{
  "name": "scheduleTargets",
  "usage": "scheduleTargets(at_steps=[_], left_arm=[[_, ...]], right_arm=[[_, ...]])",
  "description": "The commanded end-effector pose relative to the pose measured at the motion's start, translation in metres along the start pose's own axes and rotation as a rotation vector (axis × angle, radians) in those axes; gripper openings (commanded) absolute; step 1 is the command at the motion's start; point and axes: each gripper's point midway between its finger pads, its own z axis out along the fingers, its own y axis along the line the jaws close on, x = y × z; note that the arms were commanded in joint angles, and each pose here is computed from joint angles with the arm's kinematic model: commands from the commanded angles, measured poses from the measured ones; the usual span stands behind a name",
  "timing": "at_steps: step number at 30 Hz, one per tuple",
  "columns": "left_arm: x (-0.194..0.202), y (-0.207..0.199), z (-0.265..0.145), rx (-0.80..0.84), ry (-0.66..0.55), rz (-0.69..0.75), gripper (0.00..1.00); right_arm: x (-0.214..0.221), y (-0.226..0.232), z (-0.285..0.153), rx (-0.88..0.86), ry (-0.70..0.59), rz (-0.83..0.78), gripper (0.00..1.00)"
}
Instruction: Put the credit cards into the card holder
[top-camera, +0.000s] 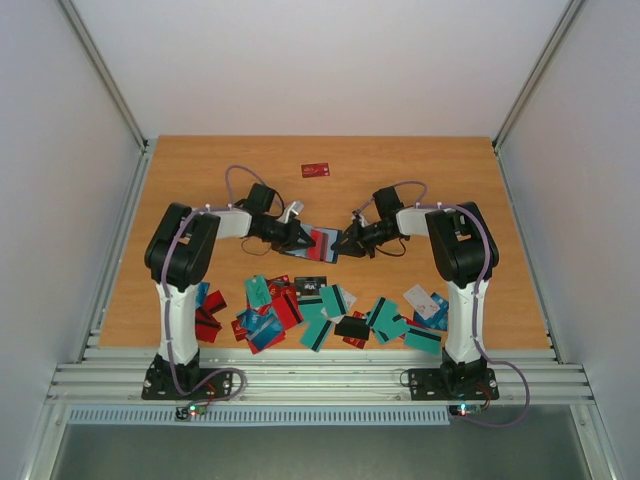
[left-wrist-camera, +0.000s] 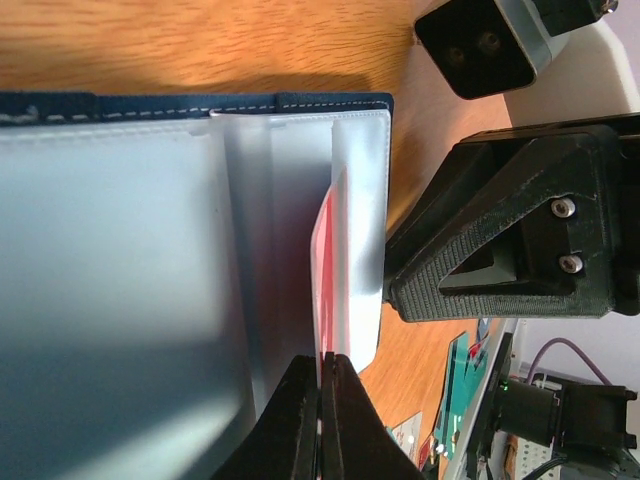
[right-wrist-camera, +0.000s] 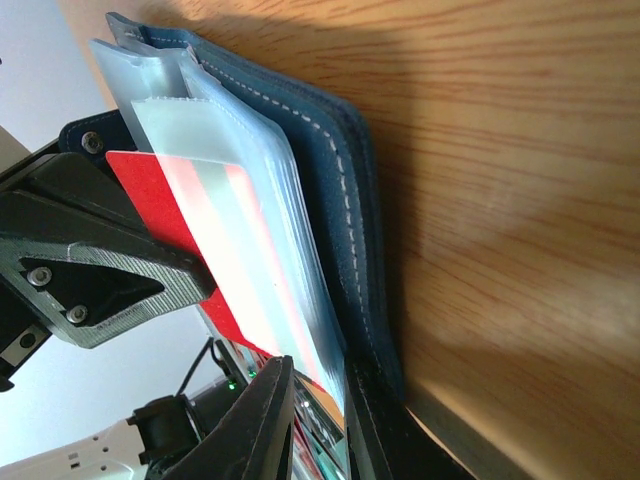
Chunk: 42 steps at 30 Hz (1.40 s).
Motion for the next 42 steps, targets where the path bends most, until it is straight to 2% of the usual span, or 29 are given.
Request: scheduleTargets(at_steps=[1,19,27,33,42], left_arm=[[0.003,0.014,0.011,-0.027,0.023,-0.012,0.00],[-0.007,0.011,0.024,-0.018,0.041,-0.014,0.00],[0.003,0.010,0.030,0.001,0.122,-0.012,0.00],[0.011,0.010,0.031,0.019,0.184,0.002,0.00],[0.010,0.007,0.035,0.053,0.210,-0.003,0.00]], right_arm=[[0.022,-0.054,0.020,0.163,0.053,0.121,0.17],[0.022,-0.051,0.020,0.158,0.071,0.106,0.20],[0.020,-0.049,0.019,0.162,0.077,0.093,0.21],[0.020,-0.048,0.018,0.172,0.081,0.080,0.26],[0.016,-0.044,0.016,0.180,0.081,0.060,0.29]])
